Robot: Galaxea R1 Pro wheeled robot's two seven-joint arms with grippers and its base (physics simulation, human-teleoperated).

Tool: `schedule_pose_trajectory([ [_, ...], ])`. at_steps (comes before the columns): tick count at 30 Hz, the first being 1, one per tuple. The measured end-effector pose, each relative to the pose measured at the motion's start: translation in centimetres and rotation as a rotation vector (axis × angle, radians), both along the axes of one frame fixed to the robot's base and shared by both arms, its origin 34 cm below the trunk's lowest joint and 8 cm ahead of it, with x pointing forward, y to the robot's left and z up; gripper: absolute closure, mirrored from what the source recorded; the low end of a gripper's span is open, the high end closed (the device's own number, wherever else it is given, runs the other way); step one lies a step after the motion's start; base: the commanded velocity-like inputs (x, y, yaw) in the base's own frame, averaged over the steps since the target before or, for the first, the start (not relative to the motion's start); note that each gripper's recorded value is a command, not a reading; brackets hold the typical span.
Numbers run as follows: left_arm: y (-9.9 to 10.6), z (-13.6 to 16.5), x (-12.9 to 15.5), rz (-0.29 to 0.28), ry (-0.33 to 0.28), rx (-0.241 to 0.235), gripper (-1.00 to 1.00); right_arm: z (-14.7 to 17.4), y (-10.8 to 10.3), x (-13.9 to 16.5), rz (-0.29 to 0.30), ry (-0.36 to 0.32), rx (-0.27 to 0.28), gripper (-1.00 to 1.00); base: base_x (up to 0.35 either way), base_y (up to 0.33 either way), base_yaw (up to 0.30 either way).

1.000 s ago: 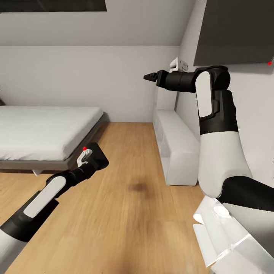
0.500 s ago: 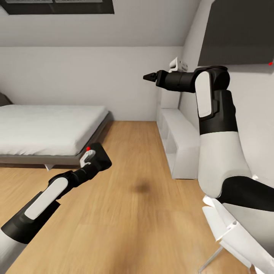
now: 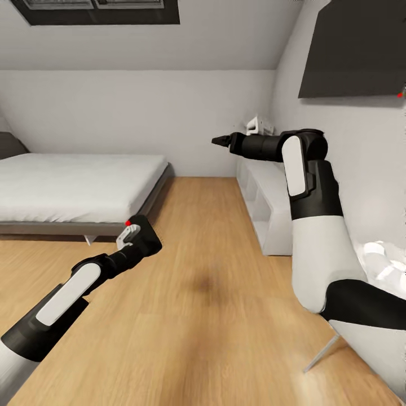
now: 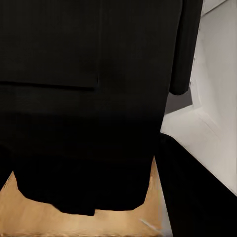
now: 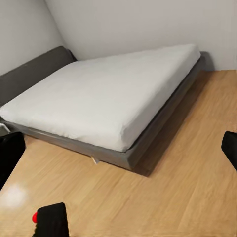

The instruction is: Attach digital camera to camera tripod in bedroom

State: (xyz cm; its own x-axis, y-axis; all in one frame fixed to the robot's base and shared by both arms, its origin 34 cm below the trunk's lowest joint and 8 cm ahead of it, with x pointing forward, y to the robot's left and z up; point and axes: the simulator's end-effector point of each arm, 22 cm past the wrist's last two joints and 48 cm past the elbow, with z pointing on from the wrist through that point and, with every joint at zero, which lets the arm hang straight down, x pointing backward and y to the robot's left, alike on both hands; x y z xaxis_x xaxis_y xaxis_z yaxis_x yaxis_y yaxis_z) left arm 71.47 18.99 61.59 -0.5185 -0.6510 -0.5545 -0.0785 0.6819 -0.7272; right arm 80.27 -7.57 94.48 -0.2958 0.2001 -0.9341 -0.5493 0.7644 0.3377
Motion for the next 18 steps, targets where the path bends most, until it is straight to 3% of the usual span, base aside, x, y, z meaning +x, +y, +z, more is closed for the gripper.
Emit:
schedule_pose_trajectory([
  [3, 0.2, -0.2, 0.0, 0.006, 0.006, 0.005, 1.00, -2.6, -0.1, -0.3, 0.000, 0.029, 0.005, -1.00, -0.299, 0.152, 0.000],
  [13, 0.3, -0.4, -0.1, 0.010, 0.014, 0.012, 1.00, -20.3, -1.0, -5.5, -0.024, 0.233, 0.008, -1.00, -0.307, 0.120, 0.000],
  [18, 0.3, -0.4, -0.1, 0.011, 0.013, 0.015, 1.00, -27.3, 0.7, -9.5, 0.015, 0.332, -0.027, -1.00, -0.311, 0.055, 0.000],
])
